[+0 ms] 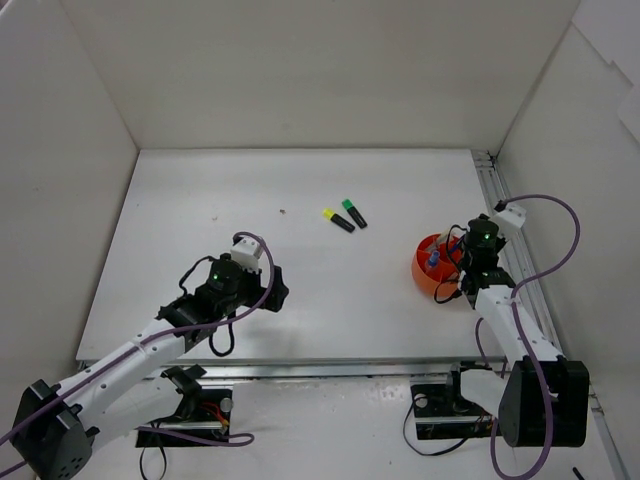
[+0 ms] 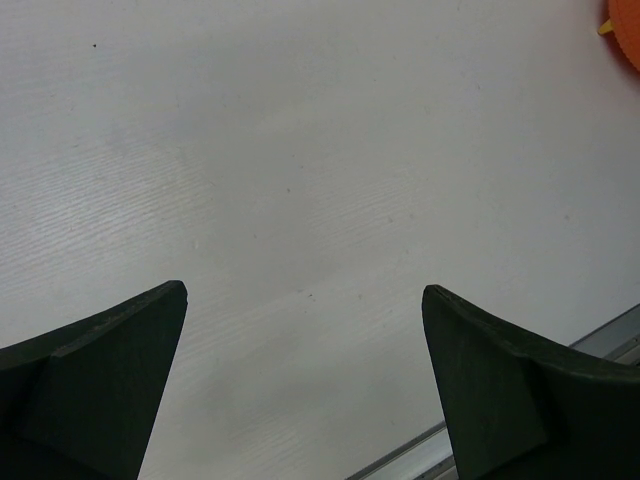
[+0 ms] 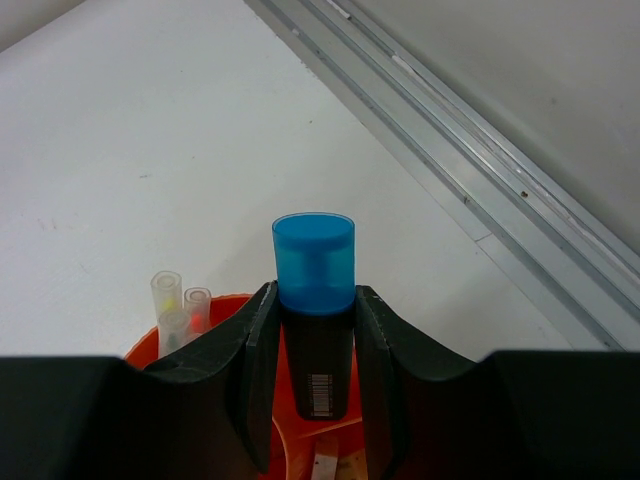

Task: Sort the stationery into containers
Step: Place the pen in the storage box, then pick up the pen from the center of the board.

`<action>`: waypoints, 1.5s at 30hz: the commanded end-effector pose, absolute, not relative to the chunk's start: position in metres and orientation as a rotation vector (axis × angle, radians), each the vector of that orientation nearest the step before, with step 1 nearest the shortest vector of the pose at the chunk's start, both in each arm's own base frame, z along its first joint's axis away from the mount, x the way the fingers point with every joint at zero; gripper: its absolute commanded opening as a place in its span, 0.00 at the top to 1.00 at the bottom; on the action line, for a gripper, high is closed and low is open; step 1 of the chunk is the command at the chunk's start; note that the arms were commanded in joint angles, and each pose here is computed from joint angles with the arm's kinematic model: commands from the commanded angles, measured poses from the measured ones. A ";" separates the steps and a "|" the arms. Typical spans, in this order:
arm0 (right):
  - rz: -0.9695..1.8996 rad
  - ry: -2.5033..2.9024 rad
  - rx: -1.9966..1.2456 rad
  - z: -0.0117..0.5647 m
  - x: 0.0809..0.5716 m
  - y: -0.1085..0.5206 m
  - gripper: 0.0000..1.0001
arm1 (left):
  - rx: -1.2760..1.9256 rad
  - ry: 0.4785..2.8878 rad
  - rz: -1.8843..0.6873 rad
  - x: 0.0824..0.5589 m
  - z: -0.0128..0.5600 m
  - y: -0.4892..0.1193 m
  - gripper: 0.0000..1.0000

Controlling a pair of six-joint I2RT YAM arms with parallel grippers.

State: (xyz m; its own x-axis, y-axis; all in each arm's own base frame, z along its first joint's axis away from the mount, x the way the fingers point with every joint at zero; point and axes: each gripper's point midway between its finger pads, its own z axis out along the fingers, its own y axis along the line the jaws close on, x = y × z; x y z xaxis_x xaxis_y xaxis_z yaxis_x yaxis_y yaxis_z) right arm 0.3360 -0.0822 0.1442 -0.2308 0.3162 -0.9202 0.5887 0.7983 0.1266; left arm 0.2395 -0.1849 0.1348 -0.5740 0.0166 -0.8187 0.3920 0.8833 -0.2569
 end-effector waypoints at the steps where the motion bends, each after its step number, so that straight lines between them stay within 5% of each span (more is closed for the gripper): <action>1: -0.288 1.753 0.712 0.160 0.342 -0.087 0.92 | 0.259 2.027 -0.586 0.254 0.173 -0.196 0.00; 16: -0.244 1.743 0.690 0.174 0.335 -0.081 0.53 | 0.258 2.014 -0.599 0.251 0.176 -0.195 0.00; 22: -0.212 1.724 0.681 0.186 0.328 -0.077 0.51 | 0.253 2.012 -0.603 0.248 0.175 -0.193 0.00; 25: -0.166 1.677 0.604 0.217 0.326 -0.067 0.42 | 0.249 2.009 -0.599 0.247 0.177 -0.191 0.00; 27: -0.150 1.649 0.566 0.242 0.325 -0.062 0.32 | 0.243 1.995 -0.600 0.246 0.180 -0.190 0.00; 29: -0.102 1.616 0.459 0.277 0.327 -0.042 0.02 | 0.231 1.999 -0.596 0.246 0.179 -0.189 0.00; 37: 0.073 1.784 -0.104 0.313 0.374 0.087 0.02 | 0.040 2.060 -0.528 0.246 0.173 -0.166 0.00; 45: 0.114 2.150 -0.394 0.204 0.450 0.193 0.02 | -0.058 2.126 -0.461 0.242 0.167 -0.149 0.00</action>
